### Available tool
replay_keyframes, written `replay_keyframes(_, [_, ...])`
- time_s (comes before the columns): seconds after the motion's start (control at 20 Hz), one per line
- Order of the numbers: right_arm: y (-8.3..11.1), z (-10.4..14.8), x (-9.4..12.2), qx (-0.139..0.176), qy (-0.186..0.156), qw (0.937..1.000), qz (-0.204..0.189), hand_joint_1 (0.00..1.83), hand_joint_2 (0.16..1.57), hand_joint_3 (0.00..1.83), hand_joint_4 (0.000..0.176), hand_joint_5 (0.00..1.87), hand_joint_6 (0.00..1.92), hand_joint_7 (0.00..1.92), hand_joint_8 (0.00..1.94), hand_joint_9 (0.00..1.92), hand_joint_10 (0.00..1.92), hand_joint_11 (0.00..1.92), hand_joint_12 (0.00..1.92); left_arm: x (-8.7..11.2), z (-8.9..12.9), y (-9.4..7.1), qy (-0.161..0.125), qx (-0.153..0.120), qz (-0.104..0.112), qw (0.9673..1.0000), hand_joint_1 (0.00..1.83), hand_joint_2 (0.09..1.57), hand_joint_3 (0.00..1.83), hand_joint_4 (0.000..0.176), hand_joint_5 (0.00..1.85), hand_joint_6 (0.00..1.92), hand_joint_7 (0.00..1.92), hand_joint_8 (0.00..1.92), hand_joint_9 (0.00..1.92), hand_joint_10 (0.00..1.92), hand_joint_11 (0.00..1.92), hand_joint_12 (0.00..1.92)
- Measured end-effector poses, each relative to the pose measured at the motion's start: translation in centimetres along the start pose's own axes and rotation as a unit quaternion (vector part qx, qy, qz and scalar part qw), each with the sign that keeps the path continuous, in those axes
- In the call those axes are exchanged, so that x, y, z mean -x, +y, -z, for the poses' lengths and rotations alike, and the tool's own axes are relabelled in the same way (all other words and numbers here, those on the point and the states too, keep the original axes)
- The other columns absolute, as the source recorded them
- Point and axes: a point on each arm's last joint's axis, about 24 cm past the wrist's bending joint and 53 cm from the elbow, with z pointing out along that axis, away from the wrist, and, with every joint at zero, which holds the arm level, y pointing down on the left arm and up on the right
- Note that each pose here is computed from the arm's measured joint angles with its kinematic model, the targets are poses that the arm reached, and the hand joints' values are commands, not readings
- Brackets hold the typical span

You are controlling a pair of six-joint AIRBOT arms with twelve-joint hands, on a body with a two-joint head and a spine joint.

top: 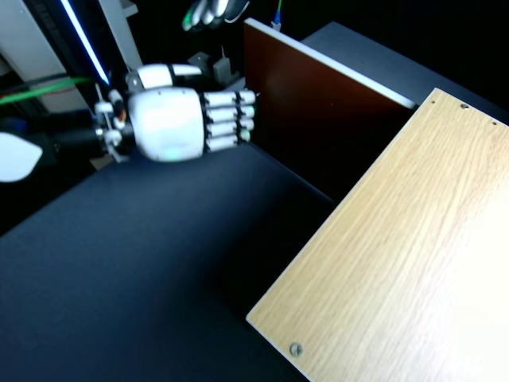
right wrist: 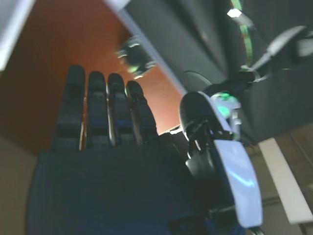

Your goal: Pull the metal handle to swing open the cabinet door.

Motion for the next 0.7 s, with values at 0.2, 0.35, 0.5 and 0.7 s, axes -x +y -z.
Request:
replay_keyframes(0.2, [-0.8,0.8,3.2,-0.012,-0.030,0.9994,0.015,0.00,1.57,0.09,0.000,0.10,0.00,0.13,0.00,0.12,0.00,0.00,0.44,0.0,0.0,0.0,0.000,0.000,0.000,1.0000,0.00,1.57,0.15,0.000,0.19,0.00,0.21,0.00,0.19,0.00,0.00,0.51])
replay_keyframes(0.35, [-0.1,1.2,5.9,-0.008,-0.054,0.9980,0.032,0.00,1.57,0.09,0.000,0.09,0.00,0.12,0.00,0.12,0.00,0.00,0.43,0.0,0.0,0.0,0.000,0.000,0.000,1.0000,0.00,1.57,0.14,0.000,0.19,0.00,0.20,0.00,0.19,0.00,0.00,0.50])
replay_keyframes(0.5, [0.5,1.2,7.3,-0.018,-0.060,0.9952,0.076,0.00,1.57,0.09,0.000,0.09,0.00,0.12,0.00,0.11,0.00,0.00,0.42,0.0,0.0,0.0,0.000,0.000,0.000,1.0000,0.00,1.57,0.15,0.000,0.19,0.00,0.20,0.00,0.19,0.00,0.00,0.49])
replay_keyframes(0.7, [0.3,1.2,8.1,-0.031,-0.071,0.9936,0.082,0.00,1.57,0.10,0.000,0.10,0.00,0.13,0.00,0.12,0.00,0.00,0.44,0.0,0.0,0.0,0.000,0.000,0.000,1.0000,0.00,1.57,0.14,0.000,0.19,0.00,0.20,0.00,0.19,0.00,0.00,0.48])
